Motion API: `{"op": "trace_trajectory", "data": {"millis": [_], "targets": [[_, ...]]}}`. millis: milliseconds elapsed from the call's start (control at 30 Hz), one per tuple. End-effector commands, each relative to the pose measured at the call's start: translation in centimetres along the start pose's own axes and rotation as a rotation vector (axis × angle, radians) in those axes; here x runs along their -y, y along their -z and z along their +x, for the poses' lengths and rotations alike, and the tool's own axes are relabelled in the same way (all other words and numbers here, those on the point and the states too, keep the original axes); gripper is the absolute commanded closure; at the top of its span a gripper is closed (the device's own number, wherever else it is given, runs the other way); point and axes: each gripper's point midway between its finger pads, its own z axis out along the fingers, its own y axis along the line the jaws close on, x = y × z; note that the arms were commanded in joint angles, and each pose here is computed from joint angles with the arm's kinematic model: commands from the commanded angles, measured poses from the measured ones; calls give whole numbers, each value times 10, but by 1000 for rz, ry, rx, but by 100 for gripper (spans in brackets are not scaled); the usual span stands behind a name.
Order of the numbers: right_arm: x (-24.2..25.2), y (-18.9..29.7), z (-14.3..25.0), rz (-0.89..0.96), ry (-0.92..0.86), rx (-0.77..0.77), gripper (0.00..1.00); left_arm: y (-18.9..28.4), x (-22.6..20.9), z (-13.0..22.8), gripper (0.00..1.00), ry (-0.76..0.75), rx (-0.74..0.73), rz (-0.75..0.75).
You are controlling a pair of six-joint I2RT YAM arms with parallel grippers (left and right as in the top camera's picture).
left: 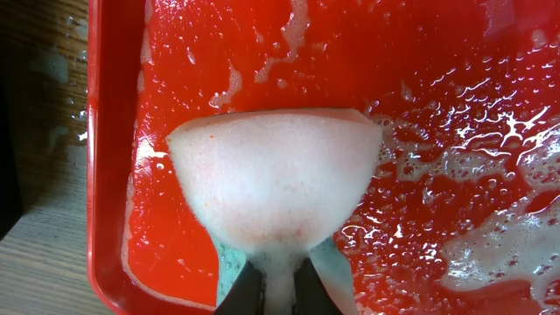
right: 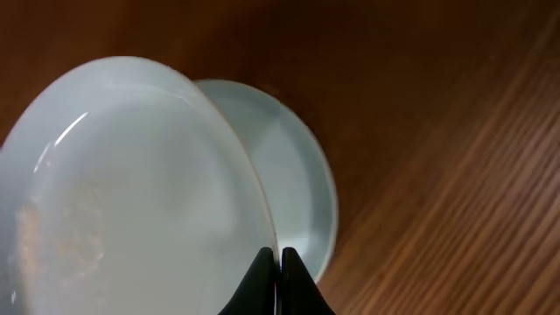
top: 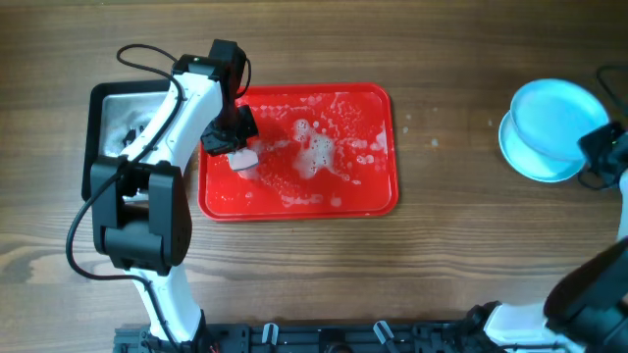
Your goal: Clean dirty plates on tray and stack at the side
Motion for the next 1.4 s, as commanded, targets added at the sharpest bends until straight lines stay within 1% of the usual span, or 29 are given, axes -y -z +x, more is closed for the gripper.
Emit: {"op": "trace_trajectory", "data": {"millis": [0, 100, 167, 200, 233, 267, 300, 333, 367, 433, 500, 533, 600, 633, 667, 700, 767, 833, 900, 967, 1067, 1133, 1167, 1200, 1233, 1267, 1333, 1367], "targets": [[19, -32, 14, 101, -40, -63, 96, 15, 4, -4, 96, -12, 34, 30], [29, -54, 27, 148, -40, -116, 96, 15, 4, -4, 96, -11, 34, 30], [30, -57, 26, 159, -55, -107, 96, 15, 4, -4, 96, -11, 34, 30], [29, -57, 23, 152, -55, -95, 94, 15, 4, -4, 95, -12, 34, 30], [27, -58, 20, 145, -55, -84, 88, 15, 4, -4, 95, -12, 34, 30], [23, -59, 17, 126, -56, -72, 75, 15, 4, -4, 95, -12, 34, 30], [20, -59, 14, 107, -56, -63, 59, 15, 4, -4, 95, -11, 35, 30], [12, -60, 15, 66, -57, -72, 54, 15, 4, -4, 95, -12, 34, 30], [5, -60, 17, 27, -59, -89, 51, 15, 4, -4, 95, -11, 34, 30], [-9, -50, 17, -44, -61, -108, 48, 15, 4, -4, 96, -11, 35, 29], [-34, -20, 3, -171, 8, -71, 39, 20, 4, -8, 96, -13, 60, 35], [-45, -3, -1, -226, 39, -50, 31, 27, 5, -10, 96, -17, 78, 45], [-71, 47, -4, -336, 113, 14, 21, 52, 8, -13, 96, -24, 135, 78], [-90, 86, 2, -392, 226, 76, 13, 88, 4, -13, 96, -31, 215, 106], [-97, 100, 6, -411, 260, 92, 11, 99, -3, -11, 96, -25, 243, 97], [-108, 119, 17, -446, 333, 111, 8, 113, -15, -9, 96, 1, 277, 71], [-127, 142, 41, -493, 448, 116, 4, 134, -50, -7, 96, 86, 340, -15], [-138, 147, 62, -515, 520, 82, 2, 141, -75, -8, 96, 133, 353, -63], [-147, 149, 78, -531, 556, 51, 2, 139, -110, -16, 96, 247, 346, -95], [-150, 151, 82, -540, 569, 46, 2, 135, -140, -25, 96, 355, 343, -101], [-150, 150, 83, -539, 571, 45, 2, 123, -172, -42, 96, 436, 374, -96], [-149, 150, 83, -538, 571, 41, 2, 103, -186, -50, 96, 475, 392, -96], [-149, 150, 84, -537, 571, 39, 2, 91, -189, -53, 93, 487, 404, -94], [-149, 150, 84, -536, 570, 38, 2, 78, -192, -55, 81, 495, 411, -93], [-148, 150, 85, -534, 569, 33, 2, 67, -192, -55, 76, 495, 415, -91], [-147, 149, 86, -531, 569, 28, 2, 62, -192, -55, 74, 495, 416, -91], [-146, 149, 86, -526, 571, 27, 2, 55, -192, -54, 73, 496, 416, -91], [-146, 148, 86, -524, 571, 24, 2, 55, -193, -54, 69, 496, 415, -91]]}}
